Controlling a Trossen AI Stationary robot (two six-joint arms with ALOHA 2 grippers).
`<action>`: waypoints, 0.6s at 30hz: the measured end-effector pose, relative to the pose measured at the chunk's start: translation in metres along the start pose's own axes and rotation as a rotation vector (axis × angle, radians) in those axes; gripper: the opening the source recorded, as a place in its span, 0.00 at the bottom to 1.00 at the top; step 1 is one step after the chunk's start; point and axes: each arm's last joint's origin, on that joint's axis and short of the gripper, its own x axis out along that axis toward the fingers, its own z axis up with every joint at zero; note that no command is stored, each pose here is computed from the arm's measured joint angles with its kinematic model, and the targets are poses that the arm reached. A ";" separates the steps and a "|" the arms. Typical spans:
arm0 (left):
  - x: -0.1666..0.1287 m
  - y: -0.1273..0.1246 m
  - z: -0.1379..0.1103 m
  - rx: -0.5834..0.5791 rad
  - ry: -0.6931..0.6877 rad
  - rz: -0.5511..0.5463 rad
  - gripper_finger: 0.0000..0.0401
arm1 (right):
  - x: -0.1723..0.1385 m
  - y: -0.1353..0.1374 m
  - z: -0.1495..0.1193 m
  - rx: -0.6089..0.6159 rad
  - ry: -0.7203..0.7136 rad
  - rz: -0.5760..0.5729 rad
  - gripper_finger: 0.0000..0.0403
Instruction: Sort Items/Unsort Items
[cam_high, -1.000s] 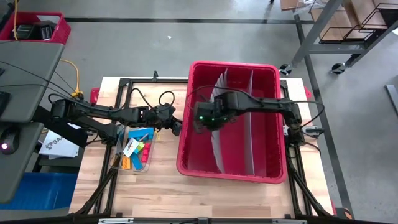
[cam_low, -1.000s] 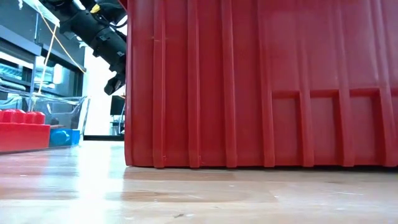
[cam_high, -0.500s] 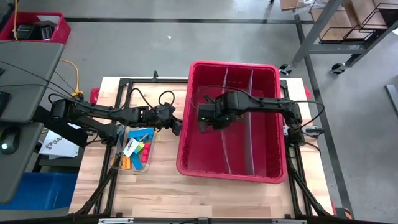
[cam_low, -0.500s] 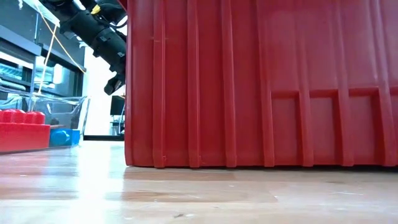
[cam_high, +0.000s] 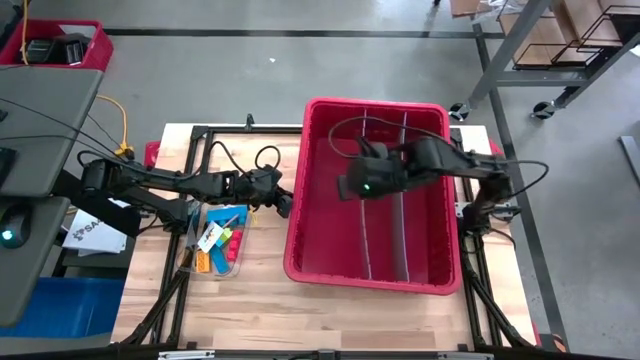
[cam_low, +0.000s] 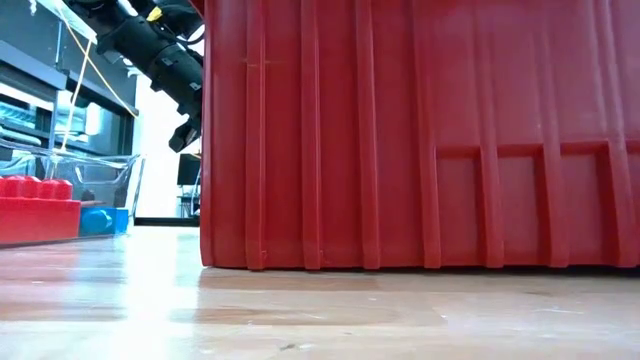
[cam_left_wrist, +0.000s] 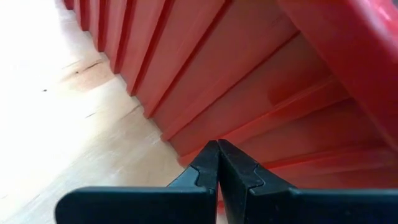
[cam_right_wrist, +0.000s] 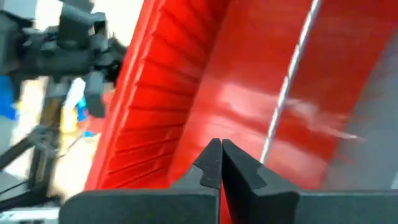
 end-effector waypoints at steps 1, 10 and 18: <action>0.000 0.000 0.000 0.008 0.001 0.000 0.00 | 0.001 -0.004 -0.005 0.020 0.006 -0.019 0.00; 0.000 0.001 -0.001 0.053 0.008 0.005 0.00 | 0.027 -0.036 -0.072 0.135 0.239 -0.229 0.00; -0.003 -0.006 -0.032 0.139 0.211 -0.113 0.00 | 0.022 -0.030 -0.112 0.184 0.264 -0.109 0.00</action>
